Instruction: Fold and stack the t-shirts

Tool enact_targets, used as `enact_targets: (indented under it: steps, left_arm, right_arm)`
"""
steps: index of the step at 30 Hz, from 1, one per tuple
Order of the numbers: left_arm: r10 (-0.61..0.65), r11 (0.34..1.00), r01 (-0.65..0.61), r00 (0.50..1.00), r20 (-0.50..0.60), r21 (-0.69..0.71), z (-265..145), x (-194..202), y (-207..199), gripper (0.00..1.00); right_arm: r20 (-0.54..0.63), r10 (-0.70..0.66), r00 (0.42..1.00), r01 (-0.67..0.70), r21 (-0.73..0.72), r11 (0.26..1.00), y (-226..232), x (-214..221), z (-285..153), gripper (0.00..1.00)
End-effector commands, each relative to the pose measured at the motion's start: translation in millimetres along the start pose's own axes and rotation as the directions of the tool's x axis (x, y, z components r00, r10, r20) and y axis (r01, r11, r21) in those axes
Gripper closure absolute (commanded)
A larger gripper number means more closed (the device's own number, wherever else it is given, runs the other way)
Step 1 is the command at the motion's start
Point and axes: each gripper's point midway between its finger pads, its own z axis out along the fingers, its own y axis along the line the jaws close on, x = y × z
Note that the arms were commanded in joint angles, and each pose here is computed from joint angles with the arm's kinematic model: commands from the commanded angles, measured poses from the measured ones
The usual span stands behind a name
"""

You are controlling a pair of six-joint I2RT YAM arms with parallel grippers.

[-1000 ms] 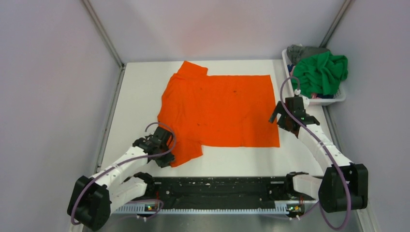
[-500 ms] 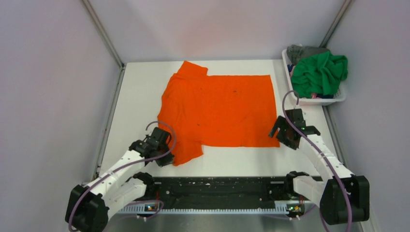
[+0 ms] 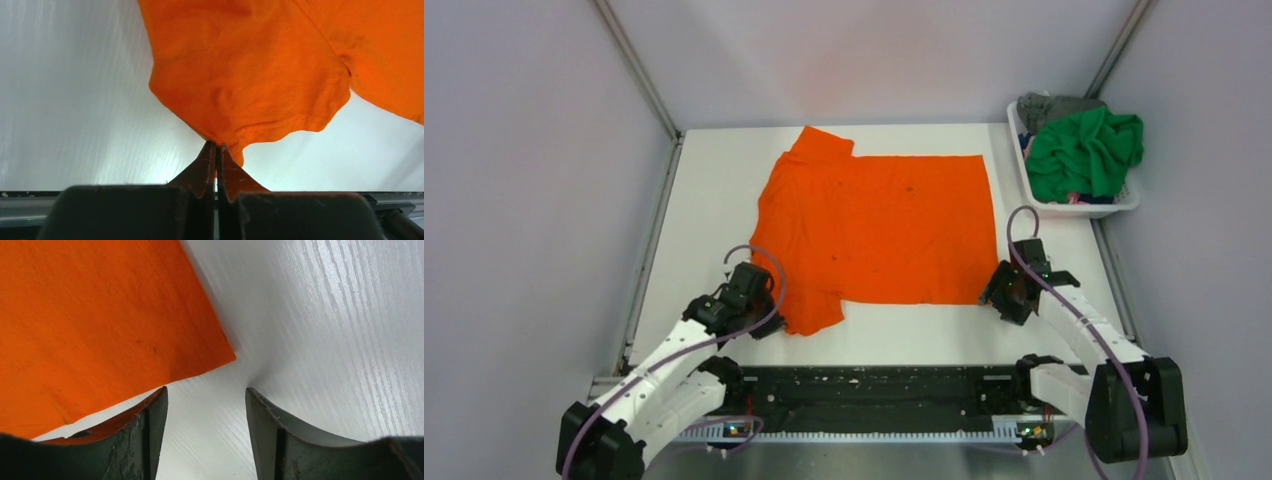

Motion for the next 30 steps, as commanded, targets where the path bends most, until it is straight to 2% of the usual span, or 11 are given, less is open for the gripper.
enact_targets:
  steps: [1,8,10,13,14,23,30]
  left_arm:
    - [0.020,0.991,-0.025,0.999,0.044,0.128,-9,-17,-36,1.00]
    - [0.020,0.981,-0.033,0.998,0.065,0.194,-13,-26,-55,1.00]
    - [0.019,0.981,-0.034,0.997,0.075,0.191,-14,-29,-56,1.00]
    - [0.011,0.981,-0.029,0.996,0.090,0.194,-18,-36,-63,1.00]
    - [0.013,0.978,-0.033,0.995,0.095,0.205,-20,-39,-67,1.00]
    - [0.036,0.967,-0.076,0.985,0.168,0.242,-28,-68,-96,1.00]
    - [0.027,0.971,-0.096,0.953,0.301,0.218,-41,-127,-123,1.00]
  right_arm:
    - [0.018,0.030,0.999,-0.030,0.009,1.000,-1,-4,11,0.45]
    - [0.060,0.005,0.998,-0.009,0.075,0.997,-5,-22,26,0.54]
    - [0.055,-0.004,0.998,0.001,0.063,0.998,1,-26,27,0.68]
    - [0.048,-0.017,0.999,0.016,0.024,1.000,10,-28,26,0.95]
    - [0.051,-0.023,0.998,0.022,0.013,1.000,13,-30,25,1.00]
    - [0.052,-0.070,0.996,0.076,-0.119,0.990,53,-53,3,1.00]
    - [0.103,-0.092,0.990,0.105,-0.129,0.986,73,-85,-9,1.00]
